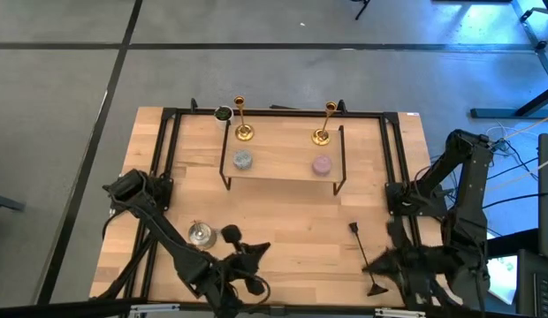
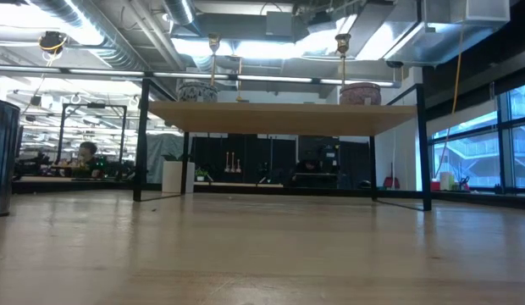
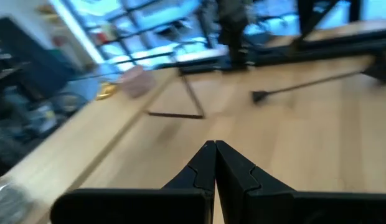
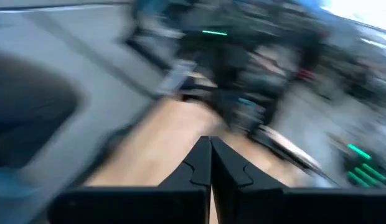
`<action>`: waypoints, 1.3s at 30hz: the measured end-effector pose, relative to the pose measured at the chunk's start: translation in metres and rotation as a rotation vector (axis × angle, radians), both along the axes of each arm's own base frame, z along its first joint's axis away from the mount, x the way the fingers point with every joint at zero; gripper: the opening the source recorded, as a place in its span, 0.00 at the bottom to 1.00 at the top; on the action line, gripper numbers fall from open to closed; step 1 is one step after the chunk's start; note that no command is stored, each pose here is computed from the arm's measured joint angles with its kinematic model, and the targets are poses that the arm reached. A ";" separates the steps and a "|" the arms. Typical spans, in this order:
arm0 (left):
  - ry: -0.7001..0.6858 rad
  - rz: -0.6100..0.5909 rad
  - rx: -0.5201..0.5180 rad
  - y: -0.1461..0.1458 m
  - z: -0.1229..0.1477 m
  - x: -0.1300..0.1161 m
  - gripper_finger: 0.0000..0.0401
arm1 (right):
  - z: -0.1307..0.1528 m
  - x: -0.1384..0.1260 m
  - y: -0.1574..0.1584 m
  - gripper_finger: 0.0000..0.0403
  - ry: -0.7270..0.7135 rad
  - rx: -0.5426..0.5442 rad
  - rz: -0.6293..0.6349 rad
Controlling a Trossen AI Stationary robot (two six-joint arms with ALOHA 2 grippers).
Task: Pick & Place candle stick holders
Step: Put the silver scented candle on the shelf
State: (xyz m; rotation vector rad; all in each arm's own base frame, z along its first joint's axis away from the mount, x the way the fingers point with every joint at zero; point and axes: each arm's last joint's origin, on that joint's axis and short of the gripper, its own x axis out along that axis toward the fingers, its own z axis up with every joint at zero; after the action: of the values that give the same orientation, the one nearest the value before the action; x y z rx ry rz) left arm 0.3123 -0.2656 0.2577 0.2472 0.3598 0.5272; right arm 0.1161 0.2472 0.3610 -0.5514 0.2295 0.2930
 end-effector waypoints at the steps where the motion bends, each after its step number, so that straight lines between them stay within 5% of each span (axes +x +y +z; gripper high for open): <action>1: 0.016 -0.037 -0.013 -0.001 0.002 0.005 0.00 | 0.000 0.001 0.002 0.00 0.028 -0.010 0.079; 7: -0.008 -0.304 -0.055 -0.011 0.021 0.026 0.00 | -0.001 0.000 0.007 0.00 0.094 -0.036 0.326; 13: -0.074 -0.494 -0.025 -0.020 0.035 0.030 0.00 | -0.015 -0.001 0.002 0.00 0.095 -0.085 0.309; 18: -0.074 -0.501 -0.023 -0.018 0.033 0.032 0.00 | -0.017 -0.007 -0.023 0.00 0.009 -0.018 0.191; 30: -0.154 -0.534 -0.146 0.006 0.010 0.032 0.00 | -0.042 -0.034 -0.118 0.00 -0.186 0.342 -0.030; 39: -0.264 -0.690 -0.189 0.040 0.003 -0.010 0.00 | -0.042 -0.044 -0.144 0.00 -0.206 0.525 -0.055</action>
State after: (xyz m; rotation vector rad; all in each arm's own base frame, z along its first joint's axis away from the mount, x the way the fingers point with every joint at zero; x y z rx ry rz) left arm 0.3025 -0.2254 0.2607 0.1032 0.0511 -0.1557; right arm 0.0720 0.1035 0.3194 -0.0537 -0.0352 0.2286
